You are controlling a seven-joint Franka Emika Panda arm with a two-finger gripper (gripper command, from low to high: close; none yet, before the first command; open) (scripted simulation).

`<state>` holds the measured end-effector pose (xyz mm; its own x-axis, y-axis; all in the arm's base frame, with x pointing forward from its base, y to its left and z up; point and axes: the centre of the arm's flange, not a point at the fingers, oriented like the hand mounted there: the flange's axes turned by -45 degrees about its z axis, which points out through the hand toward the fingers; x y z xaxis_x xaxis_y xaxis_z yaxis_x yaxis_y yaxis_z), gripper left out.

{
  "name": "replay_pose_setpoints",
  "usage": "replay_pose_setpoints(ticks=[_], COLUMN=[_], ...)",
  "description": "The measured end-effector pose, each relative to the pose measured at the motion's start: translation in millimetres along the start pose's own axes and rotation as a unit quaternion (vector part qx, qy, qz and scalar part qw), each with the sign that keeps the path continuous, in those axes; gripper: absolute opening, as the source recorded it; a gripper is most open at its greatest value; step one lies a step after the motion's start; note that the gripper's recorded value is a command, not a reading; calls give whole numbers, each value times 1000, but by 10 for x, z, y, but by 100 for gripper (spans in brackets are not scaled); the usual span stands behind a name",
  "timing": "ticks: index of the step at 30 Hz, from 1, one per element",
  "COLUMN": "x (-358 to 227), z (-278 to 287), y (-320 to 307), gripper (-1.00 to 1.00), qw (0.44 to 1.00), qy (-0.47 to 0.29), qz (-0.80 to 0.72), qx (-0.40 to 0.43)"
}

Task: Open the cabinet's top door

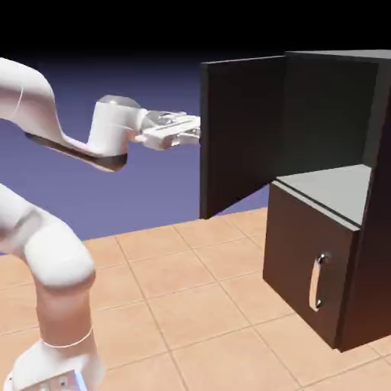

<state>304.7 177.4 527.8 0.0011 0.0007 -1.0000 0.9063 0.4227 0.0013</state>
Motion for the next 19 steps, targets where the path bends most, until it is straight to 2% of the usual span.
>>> replay_pose_setpoints(ticks=[18, 19], x=[6, 6], z=[-898, -833], y=[725, 747], gripper=[-100, 100], qw=[982, 981], qy=[0, 0], qz=[-1, -1], qx=[187, 196])
